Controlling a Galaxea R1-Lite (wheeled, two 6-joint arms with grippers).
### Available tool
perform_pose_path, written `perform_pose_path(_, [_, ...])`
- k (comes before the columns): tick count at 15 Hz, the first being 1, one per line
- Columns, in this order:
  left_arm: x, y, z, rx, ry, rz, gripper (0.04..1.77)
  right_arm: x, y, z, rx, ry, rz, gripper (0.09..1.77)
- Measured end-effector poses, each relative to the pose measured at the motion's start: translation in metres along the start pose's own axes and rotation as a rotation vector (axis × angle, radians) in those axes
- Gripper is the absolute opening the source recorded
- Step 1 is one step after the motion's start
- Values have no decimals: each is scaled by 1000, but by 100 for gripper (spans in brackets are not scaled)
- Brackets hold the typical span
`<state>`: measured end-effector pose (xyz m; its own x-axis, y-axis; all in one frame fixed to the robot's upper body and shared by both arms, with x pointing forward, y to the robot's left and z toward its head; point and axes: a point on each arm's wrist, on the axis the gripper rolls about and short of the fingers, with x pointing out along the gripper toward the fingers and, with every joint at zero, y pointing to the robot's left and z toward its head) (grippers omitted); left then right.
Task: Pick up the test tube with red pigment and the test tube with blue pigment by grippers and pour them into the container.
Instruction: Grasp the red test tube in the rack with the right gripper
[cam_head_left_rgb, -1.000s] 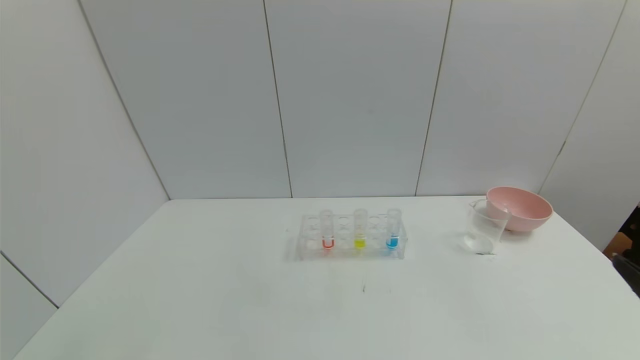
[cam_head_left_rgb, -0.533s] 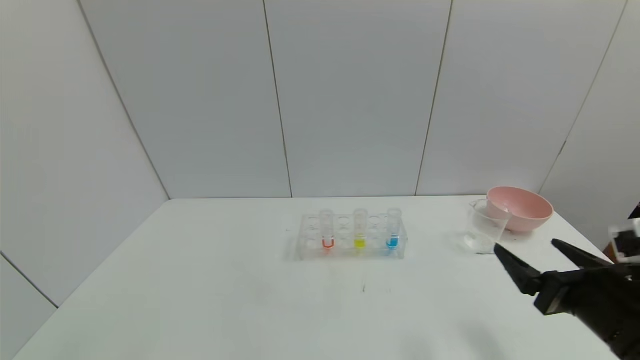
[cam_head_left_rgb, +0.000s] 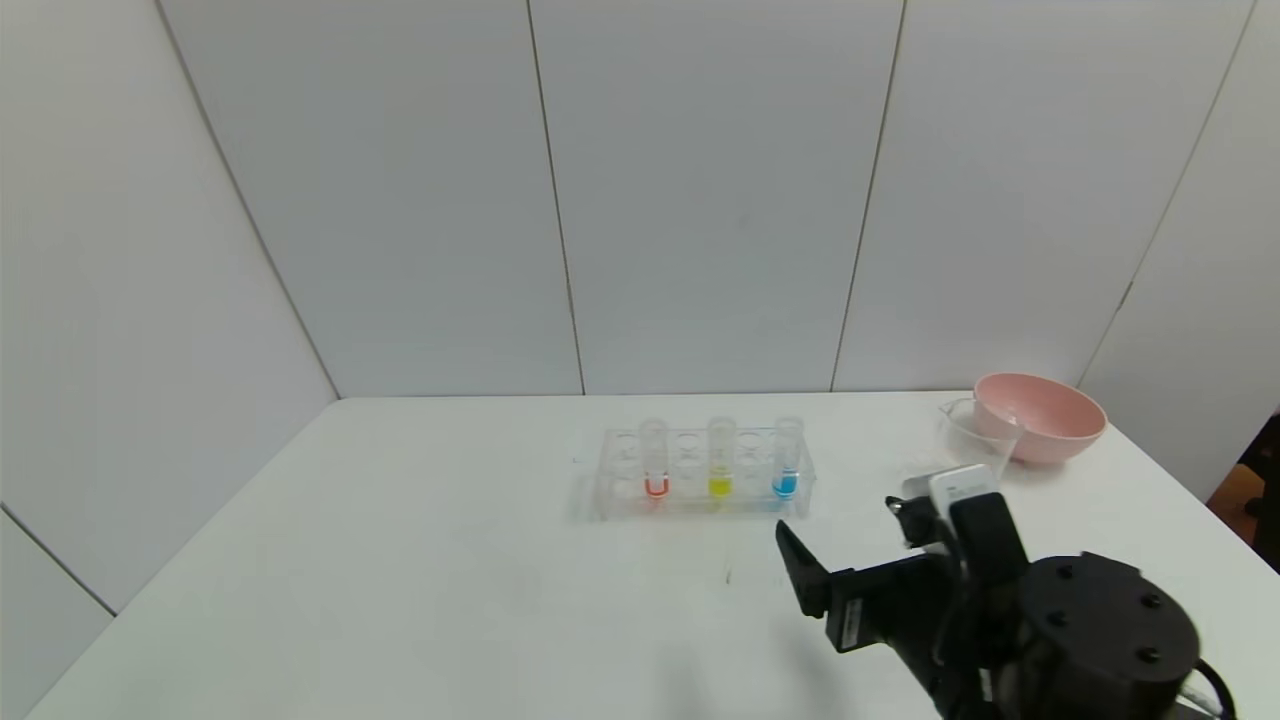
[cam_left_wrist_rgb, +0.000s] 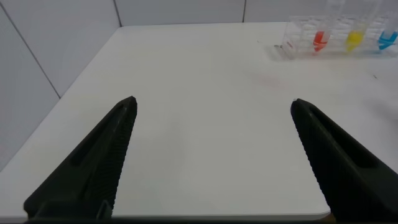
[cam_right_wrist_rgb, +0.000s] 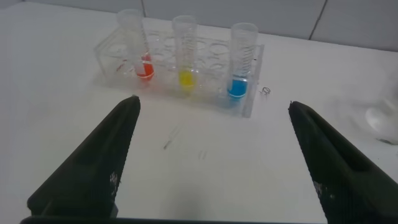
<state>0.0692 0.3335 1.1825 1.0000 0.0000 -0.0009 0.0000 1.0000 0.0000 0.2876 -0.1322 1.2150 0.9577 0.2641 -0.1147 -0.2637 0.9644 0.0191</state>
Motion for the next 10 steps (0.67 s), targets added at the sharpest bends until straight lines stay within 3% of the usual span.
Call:
perform_pose_path(5, [0, 0, 0, 0, 0, 0, 176, 29, 50, 7, -46, 71, 34, 171])
perform_pose_path(10, [0, 0, 0, 0, 0, 0, 176, 61, 87, 22, -5, 44, 73, 171])
